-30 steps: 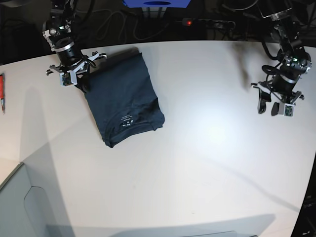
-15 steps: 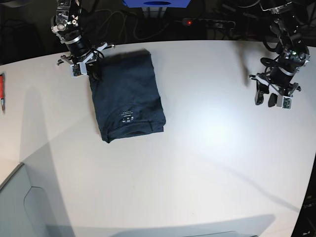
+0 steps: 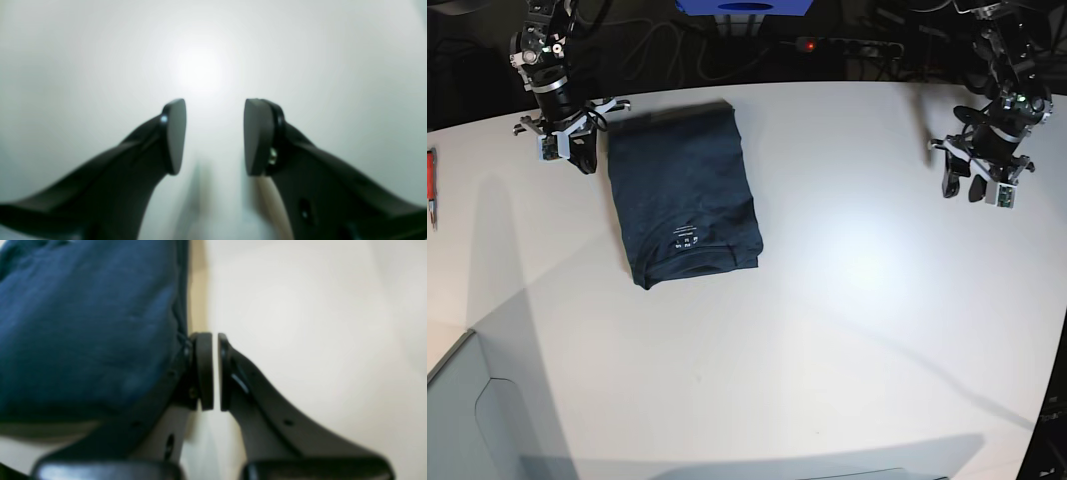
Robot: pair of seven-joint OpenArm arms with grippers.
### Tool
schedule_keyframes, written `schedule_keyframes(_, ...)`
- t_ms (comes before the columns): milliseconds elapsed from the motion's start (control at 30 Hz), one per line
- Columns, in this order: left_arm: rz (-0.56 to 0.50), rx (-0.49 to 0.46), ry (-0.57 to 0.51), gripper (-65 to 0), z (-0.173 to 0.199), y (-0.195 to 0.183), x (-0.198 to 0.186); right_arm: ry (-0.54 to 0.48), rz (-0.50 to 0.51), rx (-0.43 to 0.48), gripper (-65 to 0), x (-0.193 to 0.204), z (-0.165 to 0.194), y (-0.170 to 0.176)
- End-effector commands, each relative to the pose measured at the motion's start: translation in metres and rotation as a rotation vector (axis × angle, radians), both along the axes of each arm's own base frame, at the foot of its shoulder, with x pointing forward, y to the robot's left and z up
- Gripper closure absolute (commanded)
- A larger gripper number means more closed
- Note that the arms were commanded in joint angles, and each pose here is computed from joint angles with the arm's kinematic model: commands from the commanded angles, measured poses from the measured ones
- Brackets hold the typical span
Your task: Fold the T-shirt properly
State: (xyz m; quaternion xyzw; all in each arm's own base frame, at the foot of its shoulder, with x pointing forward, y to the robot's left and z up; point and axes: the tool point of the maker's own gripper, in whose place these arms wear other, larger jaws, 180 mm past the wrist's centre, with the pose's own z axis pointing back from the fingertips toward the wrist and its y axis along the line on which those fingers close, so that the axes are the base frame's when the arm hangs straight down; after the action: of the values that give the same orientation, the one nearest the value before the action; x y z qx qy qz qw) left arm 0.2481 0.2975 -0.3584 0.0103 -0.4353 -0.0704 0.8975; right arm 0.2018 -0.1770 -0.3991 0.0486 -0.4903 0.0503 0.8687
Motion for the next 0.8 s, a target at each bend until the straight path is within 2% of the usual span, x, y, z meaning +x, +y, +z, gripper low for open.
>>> schedule_keyframes(0,-0.008,0.008,-0.047,-26.9,0.013,0.003,0.006,-0.037,-0.001,0.005,-0.1,0.003,0.008,-0.001)
schedule_keyframes(400,-0.007,0.007,0.010,-26.9,0.000,0.003,-0.016,0.021,0.083,0.070,-0.1,-0.019,-0.006,0.040)
schedule_keyframes(600,-0.007,0.005,0.051,-26.8,-0.009,0.002,-0.032,0.026,0.080,0.056,-0.1,-0.025,-0.004,0.036)
schedule_keyframes(767,-0.022,0.011,0.103,-26.6,-0.015,-0.005,-0.058,0.012,0.058,0.007,-0.1,-0.038,0.015,0.020)
